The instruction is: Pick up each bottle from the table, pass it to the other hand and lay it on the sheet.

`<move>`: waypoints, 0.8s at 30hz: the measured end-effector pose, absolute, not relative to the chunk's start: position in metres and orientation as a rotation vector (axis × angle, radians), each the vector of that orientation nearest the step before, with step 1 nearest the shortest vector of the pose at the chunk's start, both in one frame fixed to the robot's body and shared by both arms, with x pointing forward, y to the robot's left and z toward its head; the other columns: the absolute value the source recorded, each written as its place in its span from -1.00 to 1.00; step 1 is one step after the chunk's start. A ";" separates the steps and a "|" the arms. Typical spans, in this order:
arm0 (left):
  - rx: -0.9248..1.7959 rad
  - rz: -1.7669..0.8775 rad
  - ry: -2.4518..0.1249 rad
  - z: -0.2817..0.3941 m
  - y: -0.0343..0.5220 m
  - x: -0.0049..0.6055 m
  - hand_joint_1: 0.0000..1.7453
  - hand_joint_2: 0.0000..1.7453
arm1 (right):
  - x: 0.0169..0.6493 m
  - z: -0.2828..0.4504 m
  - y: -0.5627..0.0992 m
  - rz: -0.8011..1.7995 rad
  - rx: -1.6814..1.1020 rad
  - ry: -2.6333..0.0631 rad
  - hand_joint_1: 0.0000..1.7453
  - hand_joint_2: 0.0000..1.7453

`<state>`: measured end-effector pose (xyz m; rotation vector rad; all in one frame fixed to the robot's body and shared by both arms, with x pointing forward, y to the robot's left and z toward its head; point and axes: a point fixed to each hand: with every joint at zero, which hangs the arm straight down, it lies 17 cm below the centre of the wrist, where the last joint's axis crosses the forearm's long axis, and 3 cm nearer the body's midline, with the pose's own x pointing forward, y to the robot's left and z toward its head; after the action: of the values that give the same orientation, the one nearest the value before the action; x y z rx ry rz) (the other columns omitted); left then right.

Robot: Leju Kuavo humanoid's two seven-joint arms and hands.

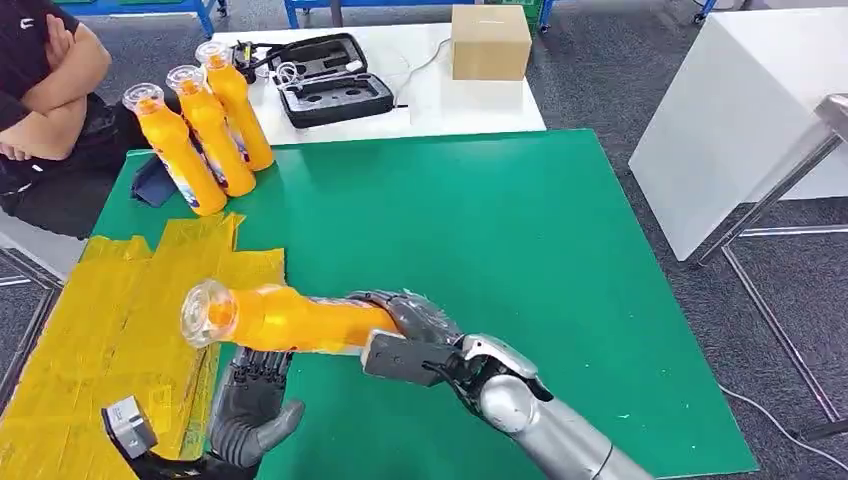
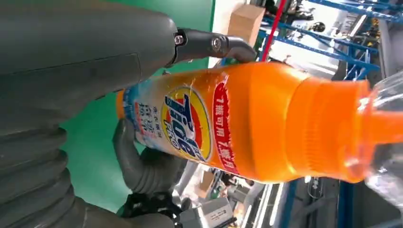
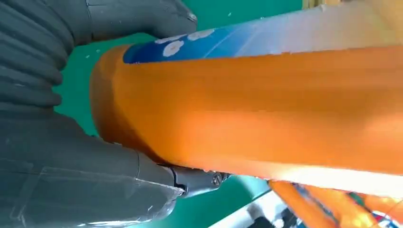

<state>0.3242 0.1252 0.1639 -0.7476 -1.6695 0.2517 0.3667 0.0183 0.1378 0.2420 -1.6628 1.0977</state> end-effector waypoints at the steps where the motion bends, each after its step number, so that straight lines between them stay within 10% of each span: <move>1: -0.739 0.241 -1.680 0.165 0.124 0.324 -1.00 1.00 | 0.366 0.139 0.021 1.098 0.249 -1.663 1.00 1.00; 24: -0.655 0.286 -1.715 0.162 0.147 0.337 -1.00 1.00 | 0.290 0.096 0.086 1.385 0.435 -1.557 1.00 1.00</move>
<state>0.3373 0.1470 0.1620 -0.6553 -1.7150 0.2859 0.2901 0.0864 0.0964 0.4347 -1.5570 1.3850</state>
